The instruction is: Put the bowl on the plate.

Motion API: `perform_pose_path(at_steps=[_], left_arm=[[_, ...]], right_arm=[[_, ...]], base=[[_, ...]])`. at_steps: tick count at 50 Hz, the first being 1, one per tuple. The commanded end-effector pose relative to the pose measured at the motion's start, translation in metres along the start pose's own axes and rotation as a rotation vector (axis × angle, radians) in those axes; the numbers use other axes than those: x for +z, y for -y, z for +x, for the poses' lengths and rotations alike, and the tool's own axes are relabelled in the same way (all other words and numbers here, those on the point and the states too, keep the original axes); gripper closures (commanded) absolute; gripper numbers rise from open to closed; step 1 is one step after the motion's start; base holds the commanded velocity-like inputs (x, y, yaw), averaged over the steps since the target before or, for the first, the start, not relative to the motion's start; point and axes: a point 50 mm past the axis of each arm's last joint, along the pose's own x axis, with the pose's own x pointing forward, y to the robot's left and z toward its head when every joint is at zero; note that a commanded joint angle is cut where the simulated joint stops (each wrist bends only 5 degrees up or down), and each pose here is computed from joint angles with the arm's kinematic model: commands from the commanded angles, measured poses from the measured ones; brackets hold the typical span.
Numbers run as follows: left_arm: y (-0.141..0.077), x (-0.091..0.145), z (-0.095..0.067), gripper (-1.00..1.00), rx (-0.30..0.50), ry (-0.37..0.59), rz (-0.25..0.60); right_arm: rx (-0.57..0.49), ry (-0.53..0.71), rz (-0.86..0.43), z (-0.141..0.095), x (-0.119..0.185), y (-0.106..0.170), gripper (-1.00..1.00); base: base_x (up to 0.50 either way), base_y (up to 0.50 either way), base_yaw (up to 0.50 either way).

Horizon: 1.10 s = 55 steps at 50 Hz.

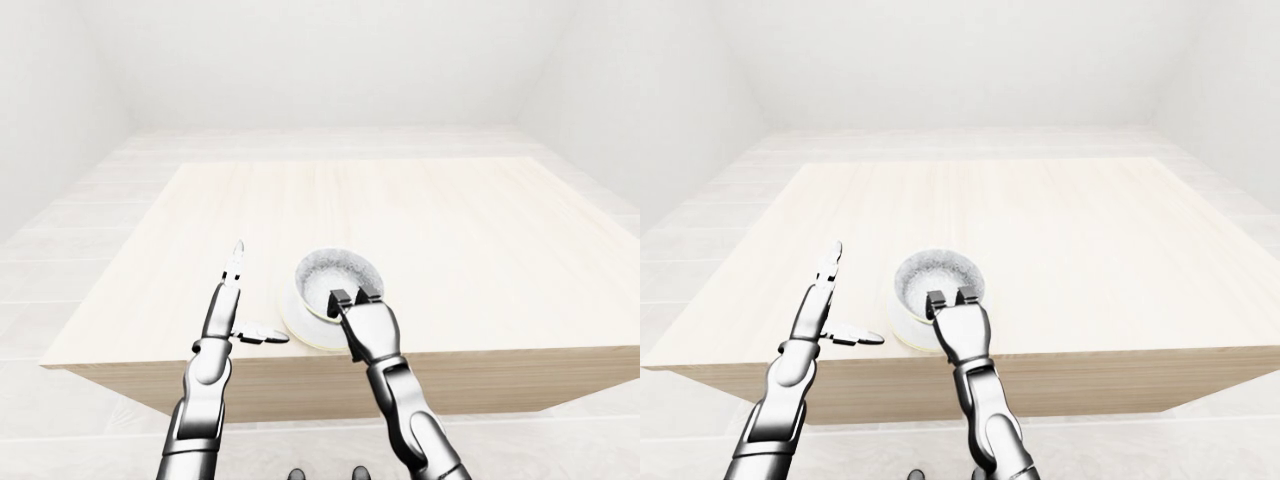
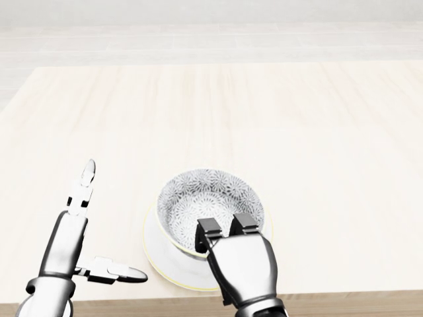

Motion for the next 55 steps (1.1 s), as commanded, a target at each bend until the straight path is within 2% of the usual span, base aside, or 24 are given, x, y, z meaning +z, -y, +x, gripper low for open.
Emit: perform_pose_path(at_steps=[1,41,55], left_arm=[[0.0004,0.0002,0.0000,-1.00,-0.001,0.001,-0.001],[-0.0010,0.0027,-0.0019,-1.00,0.001,0.012,-0.001],[-0.0011,0.0000,-0.0019,-1.00,0.000,0.001,-0.003]], right_arm=[[-0.030,0.002,-0.001,0.0016,0.0007,0.0025,1.00],[-0.017,-0.009,-0.001,0.0046,-0.0021,-0.0014,1.00],[-0.010,-0.007,-0.003,0.0043,-0.0014,-0.0042,0.91]], base=[[0.00,0.00,0.00],[0.00,0.00,0.00],[0.00,0.00,0.00]])
